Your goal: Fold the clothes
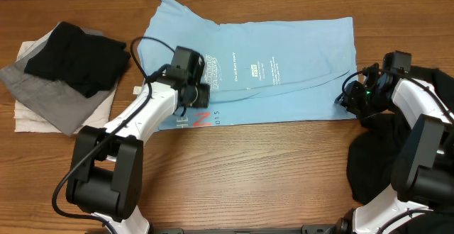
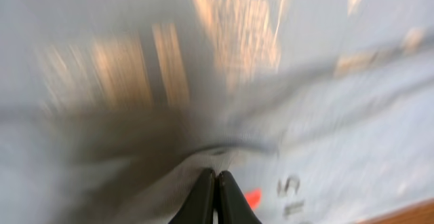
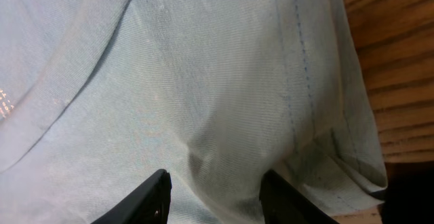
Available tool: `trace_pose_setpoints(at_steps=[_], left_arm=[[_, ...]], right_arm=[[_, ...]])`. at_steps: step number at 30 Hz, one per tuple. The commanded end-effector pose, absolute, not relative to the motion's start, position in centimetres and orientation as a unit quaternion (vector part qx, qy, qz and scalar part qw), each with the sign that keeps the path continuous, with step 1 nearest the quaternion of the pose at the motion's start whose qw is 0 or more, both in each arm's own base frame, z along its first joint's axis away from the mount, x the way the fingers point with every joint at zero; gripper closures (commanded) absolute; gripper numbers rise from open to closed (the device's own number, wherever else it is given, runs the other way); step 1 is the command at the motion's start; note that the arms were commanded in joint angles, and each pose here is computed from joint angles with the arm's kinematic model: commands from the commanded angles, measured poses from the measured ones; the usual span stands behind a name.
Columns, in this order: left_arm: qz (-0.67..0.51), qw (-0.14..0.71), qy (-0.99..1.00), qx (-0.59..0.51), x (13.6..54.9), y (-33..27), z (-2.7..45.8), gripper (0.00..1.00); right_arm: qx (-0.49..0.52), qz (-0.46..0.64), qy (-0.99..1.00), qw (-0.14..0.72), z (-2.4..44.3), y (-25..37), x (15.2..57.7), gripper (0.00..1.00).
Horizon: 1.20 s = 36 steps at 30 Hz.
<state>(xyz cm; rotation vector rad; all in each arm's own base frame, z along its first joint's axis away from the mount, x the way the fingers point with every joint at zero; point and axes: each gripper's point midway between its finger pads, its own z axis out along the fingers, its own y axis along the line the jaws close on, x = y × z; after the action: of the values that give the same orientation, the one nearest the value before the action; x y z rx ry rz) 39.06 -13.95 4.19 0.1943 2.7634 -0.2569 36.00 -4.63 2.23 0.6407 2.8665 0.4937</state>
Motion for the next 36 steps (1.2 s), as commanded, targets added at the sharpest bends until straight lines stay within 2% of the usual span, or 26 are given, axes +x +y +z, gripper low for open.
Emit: trace_pose_setpoints(at_steps=[1, 5, 8, 9, 10, 12, 13, 15, 17, 19, 23, 29, 36], left_arm=[[-0.066, 0.258, 0.962, 0.063, 42.7, -12.9, 7.7, 0.96], [-0.040, 0.273, 0.960, 0.048, 43.8, -11.7, 7.4, 0.95], [-0.037, 0.255, 0.966, 0.028, 43.2, -11.3, 6.5, 0.50], [-0.035, 0.243, 0.969, 0.024, 42.7, -11.2, 6.2, 0.40], [-0.032, 0.231, 0.972, 0.022, 42.2, -11.0, 5.9, 0.37], [-0.024, 0.196, 0.980, 0.022, 40.6, -10.6, 5.2, 0.41], [-0.019, 0.173, 0.985, 0.016, 39.5, -10.3, 4.7, 0.49], [-0.009, 0.130, 0.991, 0.002, 37.5, -9.7, 4.0, 0.70], [-0.003, 0.106, 0.994, -0.008, 36.2, -9.3, 3.4, 0.80], [-0.002, 0.100, 0.995, -0.008, 35.8, -9.2, 2.8, 0.88], [-0.005, 0.109, 0.994, -0.012, 35.5, -9.0, 1.1, 0.87], [0.000, 0.096, 0.995, -0.021, 33.5, -7.8, -1.7, 0.85], [-0.024, 0.055, 0.996, -0.066, 31.5, -6.0, -3.0, 0.85]], right_arm=[[0.210, 0.162, 0.961, 0.083, 2.3, -4.5, 35.9, 0.53], [0.210, 0.162, 0.961, 0.080, 2.3, -4.5, 35.8, 0.53], [0.210, 0.162, 0.961, 0.081, 2.3, -4.5, 35.8, 0.53], [0.210, 0.160, 0.961, 0.080, 2.3, -4.5, 35.8, 0.53], [0.210, 0.158, 0.961, 0.080, 2.2, -4.6, 35.8, 0.53], [0.210, 0.154, 0.962, 0.084, 2.2, -4.8, 35.9, 0.53], [0.209, 0.154, 0.961, 0.089, 2.3, -4.8, 36.2, 0.54], [0.207, 0.154, 0.961, 0.100, 2.4, -5.0, 36.7, 0.61], [0.205, 0.153, 0.960, 0.111, 2.5, -5.1, 37.2, 0.68], [0.204, 0.152, 0.960, 0.120, 2.5, -5.2, 37.5, 0.69], [0.207, 0.133, 0.962, 0.119, 2.2, -5.9, 37.4, 0.69], [0.272, 0.051, 0.960, 0.051, 0.8, -7.9, 33.6, 0.69], [0.281, 0.043, 0.959, 0.003, -0.7, -7.3, 30.6, 0.72]])
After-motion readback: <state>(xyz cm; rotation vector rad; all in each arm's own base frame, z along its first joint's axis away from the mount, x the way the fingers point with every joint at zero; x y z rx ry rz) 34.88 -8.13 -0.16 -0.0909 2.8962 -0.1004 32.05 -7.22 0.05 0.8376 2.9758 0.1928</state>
